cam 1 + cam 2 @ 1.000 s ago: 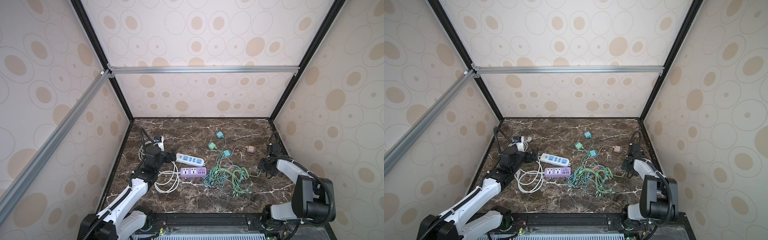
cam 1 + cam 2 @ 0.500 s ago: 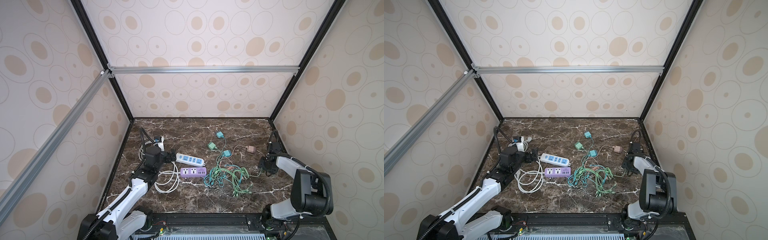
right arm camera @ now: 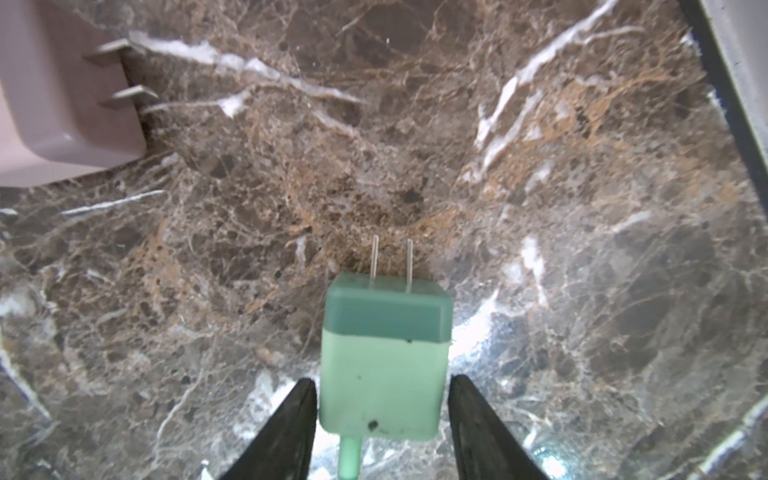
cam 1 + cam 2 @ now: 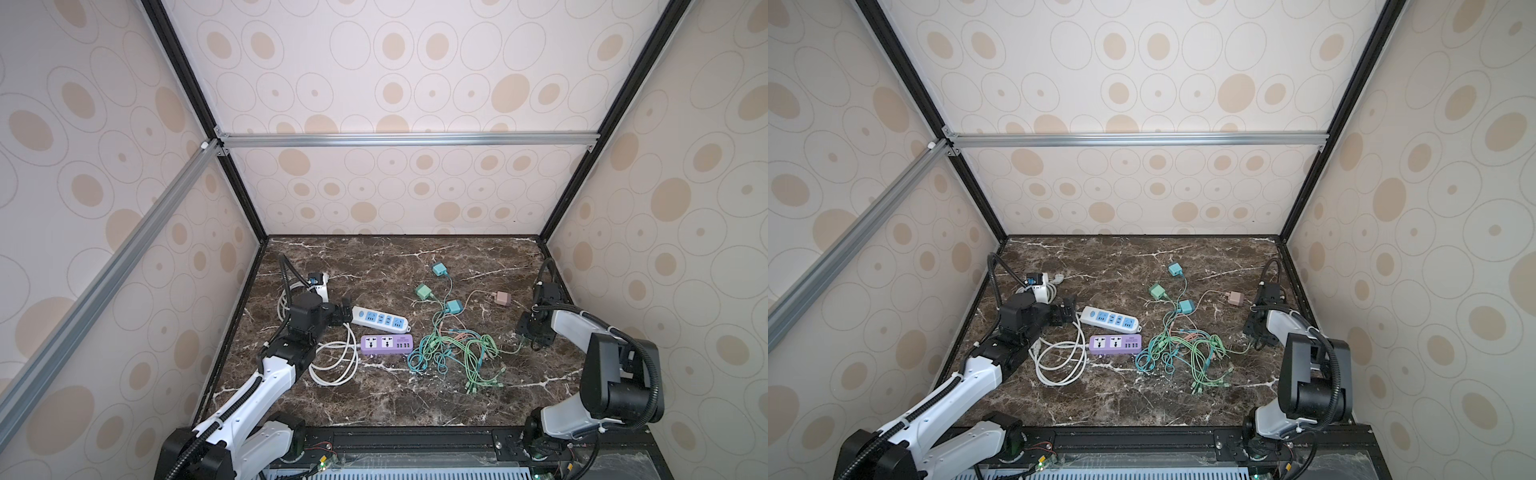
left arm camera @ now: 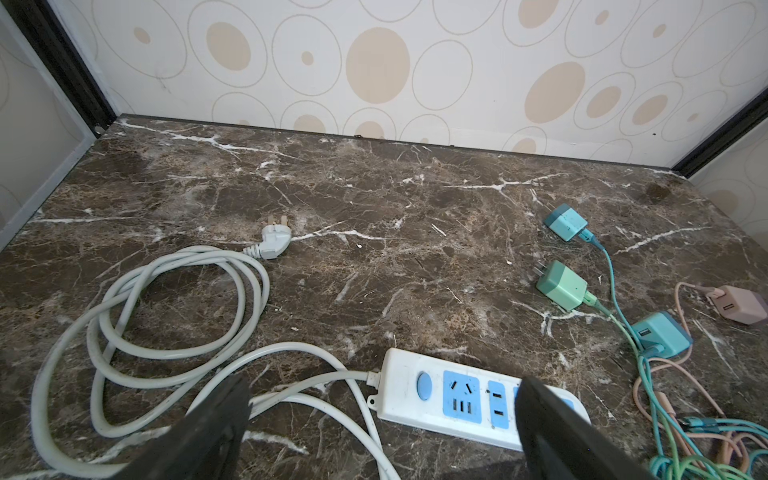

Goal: Insert the plug
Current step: 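Close the right gripper on the light-green charger and lift it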

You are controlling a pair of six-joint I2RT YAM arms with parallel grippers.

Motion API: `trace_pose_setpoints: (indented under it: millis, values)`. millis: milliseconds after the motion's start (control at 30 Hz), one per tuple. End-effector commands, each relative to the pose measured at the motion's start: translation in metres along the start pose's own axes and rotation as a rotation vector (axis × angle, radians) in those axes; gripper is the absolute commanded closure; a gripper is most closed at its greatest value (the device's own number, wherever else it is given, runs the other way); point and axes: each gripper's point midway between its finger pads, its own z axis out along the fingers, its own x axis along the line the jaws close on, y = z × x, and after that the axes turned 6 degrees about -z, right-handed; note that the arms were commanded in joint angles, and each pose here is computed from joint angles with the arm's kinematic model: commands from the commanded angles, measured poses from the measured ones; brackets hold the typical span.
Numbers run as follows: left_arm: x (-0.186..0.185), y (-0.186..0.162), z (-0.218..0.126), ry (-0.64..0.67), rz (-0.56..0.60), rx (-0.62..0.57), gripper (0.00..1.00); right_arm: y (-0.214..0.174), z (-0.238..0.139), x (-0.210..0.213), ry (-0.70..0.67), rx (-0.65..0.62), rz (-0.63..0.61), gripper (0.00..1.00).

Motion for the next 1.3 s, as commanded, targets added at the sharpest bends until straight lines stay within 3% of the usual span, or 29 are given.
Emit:
trace_pose_setpoints:
  millis: [0,300,700,1033,1267]
  values:
    - [-0.005,0.013,-0.006,-0.011,-0.015,-0.024,0.01,0.001,0.002,-0.002,-0.008,0.018,0.006,0.47]
    - [-0.005,0.014,-0.008,-0.009,-0.016,-0.023,0.01,0.005,-0.006,-0.001,0.005,-0.013,-0.002,0.54]
    - [-0.009,0.019,-0.009,-0.020,-0.021,-0.018,0.01,0.027,-0.062,-0.002,0.050,-0.162,-0.002,0.66]
    - [-0.026,0.025,-0.013,-0.108,-0.029,-0.007,0.01,0.049,-0.126,0.032,0.292,-0.362,-0.054,0.71]
    - [-0.054,0.029,-0.019,-0.258,-0.030,0.013,0.01,0.051,-0.176,0.058,0.387,-0.485,-0.188,0.71]
